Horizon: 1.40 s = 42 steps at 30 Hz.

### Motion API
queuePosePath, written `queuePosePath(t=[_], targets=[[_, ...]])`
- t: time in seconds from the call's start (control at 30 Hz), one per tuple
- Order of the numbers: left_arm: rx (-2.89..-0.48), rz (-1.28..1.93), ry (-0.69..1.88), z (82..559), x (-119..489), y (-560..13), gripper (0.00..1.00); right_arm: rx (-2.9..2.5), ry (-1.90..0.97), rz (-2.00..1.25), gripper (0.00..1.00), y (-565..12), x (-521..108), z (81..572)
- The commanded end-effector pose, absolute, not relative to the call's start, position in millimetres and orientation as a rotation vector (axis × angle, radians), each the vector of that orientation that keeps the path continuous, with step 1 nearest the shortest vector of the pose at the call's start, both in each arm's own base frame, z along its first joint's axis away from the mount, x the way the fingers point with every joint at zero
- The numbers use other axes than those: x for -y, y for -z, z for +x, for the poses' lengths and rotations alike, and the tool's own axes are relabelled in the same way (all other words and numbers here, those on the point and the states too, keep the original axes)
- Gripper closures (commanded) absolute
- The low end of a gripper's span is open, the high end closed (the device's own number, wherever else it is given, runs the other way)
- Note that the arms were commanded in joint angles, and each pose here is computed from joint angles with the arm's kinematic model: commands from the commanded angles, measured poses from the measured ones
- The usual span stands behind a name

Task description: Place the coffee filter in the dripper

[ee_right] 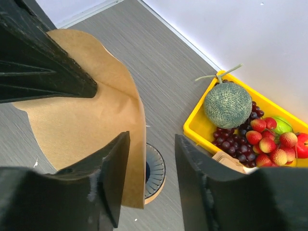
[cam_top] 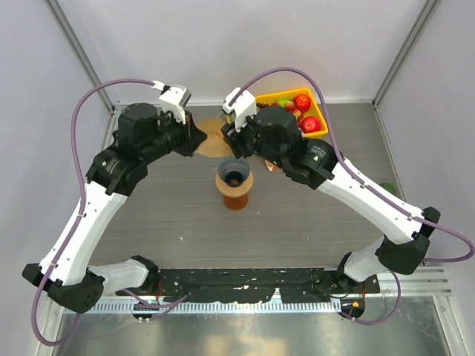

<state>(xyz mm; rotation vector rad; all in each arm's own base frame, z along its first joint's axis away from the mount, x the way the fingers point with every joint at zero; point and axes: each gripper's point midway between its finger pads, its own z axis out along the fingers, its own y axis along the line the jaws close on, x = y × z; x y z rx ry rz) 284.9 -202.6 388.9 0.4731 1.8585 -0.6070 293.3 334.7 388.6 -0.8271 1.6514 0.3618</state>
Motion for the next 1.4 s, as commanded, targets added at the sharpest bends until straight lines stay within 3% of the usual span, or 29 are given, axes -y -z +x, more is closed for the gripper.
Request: queuePosePath(t=[0.0, 0.03, 0.13, 0.53, 0.67, 0.97, 1.0, 1.03, 1.07, 1.1, 1.17, 1.27, 1.37], targets=[[-1.785, 0.344, 0.653, 287, 200, -410, 1.00, -1.677, -0.510, -0.642, 0.46, -414, -320, 295], [-1.776, 0.336, 0.661, 286, 201, -413, 1.00, -1.700, -0.571, -0.625, 0.40, -410, -322, 293], [-1.753, 0.322, 0.682, 287, 203, -416, 1.00, -1.735, -0.670, -0.552, 0.36, -412, -322, 295], [-1.734, 0.298, 0.692, 291, 208, -419, 1.00, -1.790, -0.750, -0.567, 0.38, -401, -336, 292], [-1.724, 0.310, 0.701, 288, 213, -419, 1.00, -1.790, -0.715, -0.524, 0.50, -404, -334, 301], [-1.710, 0.307, 0.681, 290, 213, -421, 1.00, -1.789, -0.693, -0.482, 0.95, -409, -333, 309], [-1.710, 0.310, 0.674, 289, 211, -420, 0.96, -1.785, -0.681, -0.480, 0.95, -410, -332, 310], [-1.715, 0.320, 0.662, 288, 210, -418, 0.85, -1.783, -0.674, -0.478, 0.95, -411, -331, 311], [-1.724, 0.321, 0.646, 288, 208, -416, 0.70, -1.778, -0.659, -0.473, 0.95, -412, -329, 313], [-1.727, 0.314, 0.624, 287, 203, -416, 0.48, -1.774, -0.643, -0.464, 0.95, -414, -326, 314], [-1.740, 0.290, 0.595, 287, 194, -415, 0.22, -1.773, -0.595, -0.432, 0.95, -415, -318, 319], [-1.741, 0.193, 0.594, 292, 183, -415, 0.01, -1.776, -0.572, -0.398, 0.95, -412, -313, 319], [-1.704, 0.135, 0.673, 294, 189, -423, 0.01, -1.763, -0.523, -0.337, 0.95, -413, -308, 321]])
